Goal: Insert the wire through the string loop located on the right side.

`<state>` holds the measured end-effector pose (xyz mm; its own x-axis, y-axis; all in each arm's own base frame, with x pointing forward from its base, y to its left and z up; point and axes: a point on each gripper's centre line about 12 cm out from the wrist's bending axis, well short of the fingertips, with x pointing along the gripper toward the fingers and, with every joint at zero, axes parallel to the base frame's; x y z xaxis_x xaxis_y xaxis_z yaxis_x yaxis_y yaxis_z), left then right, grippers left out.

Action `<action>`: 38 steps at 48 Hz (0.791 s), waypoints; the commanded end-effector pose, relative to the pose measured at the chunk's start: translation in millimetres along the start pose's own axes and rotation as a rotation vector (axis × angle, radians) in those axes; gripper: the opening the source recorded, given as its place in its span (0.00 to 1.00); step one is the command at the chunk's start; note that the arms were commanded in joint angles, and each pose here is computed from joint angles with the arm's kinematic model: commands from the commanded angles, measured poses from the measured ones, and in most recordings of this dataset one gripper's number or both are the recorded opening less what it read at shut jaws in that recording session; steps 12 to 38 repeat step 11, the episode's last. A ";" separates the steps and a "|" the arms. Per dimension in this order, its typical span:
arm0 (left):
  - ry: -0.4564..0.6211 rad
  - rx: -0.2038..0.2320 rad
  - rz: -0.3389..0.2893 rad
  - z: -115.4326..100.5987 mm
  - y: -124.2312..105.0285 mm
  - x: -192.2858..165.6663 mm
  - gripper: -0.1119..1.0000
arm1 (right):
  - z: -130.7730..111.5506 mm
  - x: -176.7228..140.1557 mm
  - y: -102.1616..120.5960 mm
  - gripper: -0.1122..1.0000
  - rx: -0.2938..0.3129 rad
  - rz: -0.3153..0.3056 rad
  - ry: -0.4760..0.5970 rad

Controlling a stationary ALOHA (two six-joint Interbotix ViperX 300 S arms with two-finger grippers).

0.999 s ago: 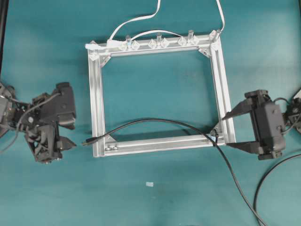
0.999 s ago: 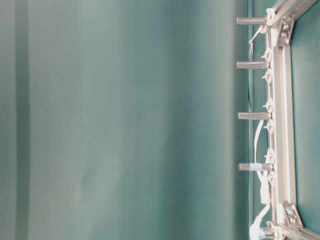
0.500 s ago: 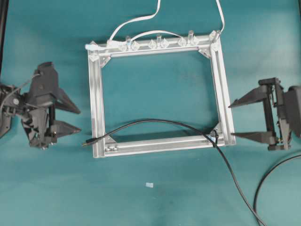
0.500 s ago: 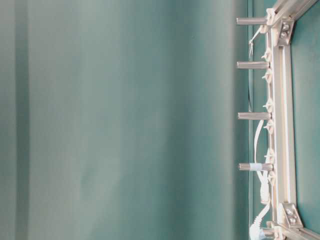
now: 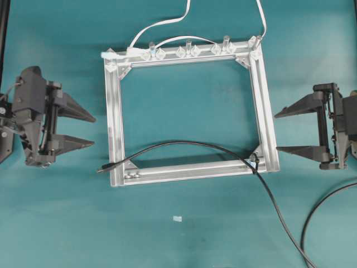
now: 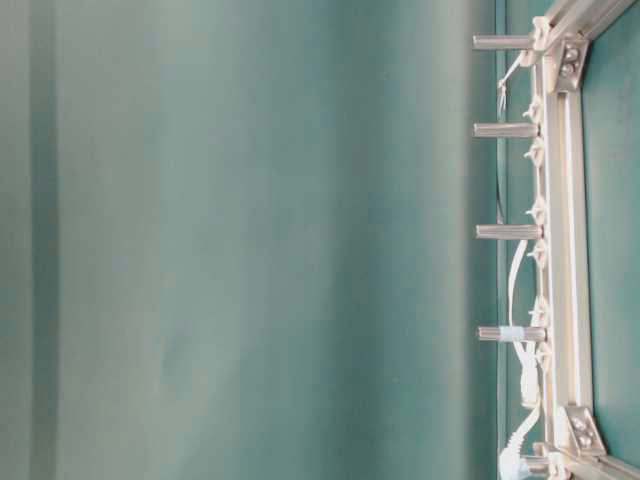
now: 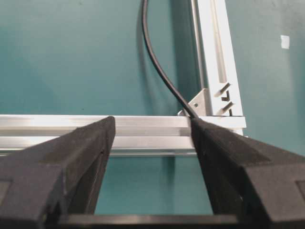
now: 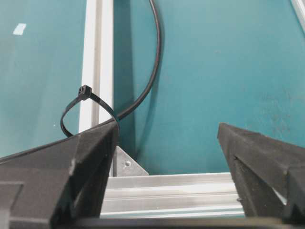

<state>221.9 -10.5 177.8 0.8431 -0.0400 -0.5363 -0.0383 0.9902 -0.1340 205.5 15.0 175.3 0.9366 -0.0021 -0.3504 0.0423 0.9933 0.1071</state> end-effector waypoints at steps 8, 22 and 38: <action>-0.099 -0.001 -0.005 3.0 2.1 -22.1 0.70 | 1.8 -3.8 -0.5 0.92 0.004 0.002 -0.020; -0.134 0.000 -0.010 2.5 2.1 -30.3 0.70 | 1.0 -7.5 -1.2 0.92 0.006 0.005 -0.028; -0.134 0.000 -0.010 2.5 2.1 -30.3 0.70 | 1.0 -7.5 -1.2 0.92 0.006 0.005 -0.028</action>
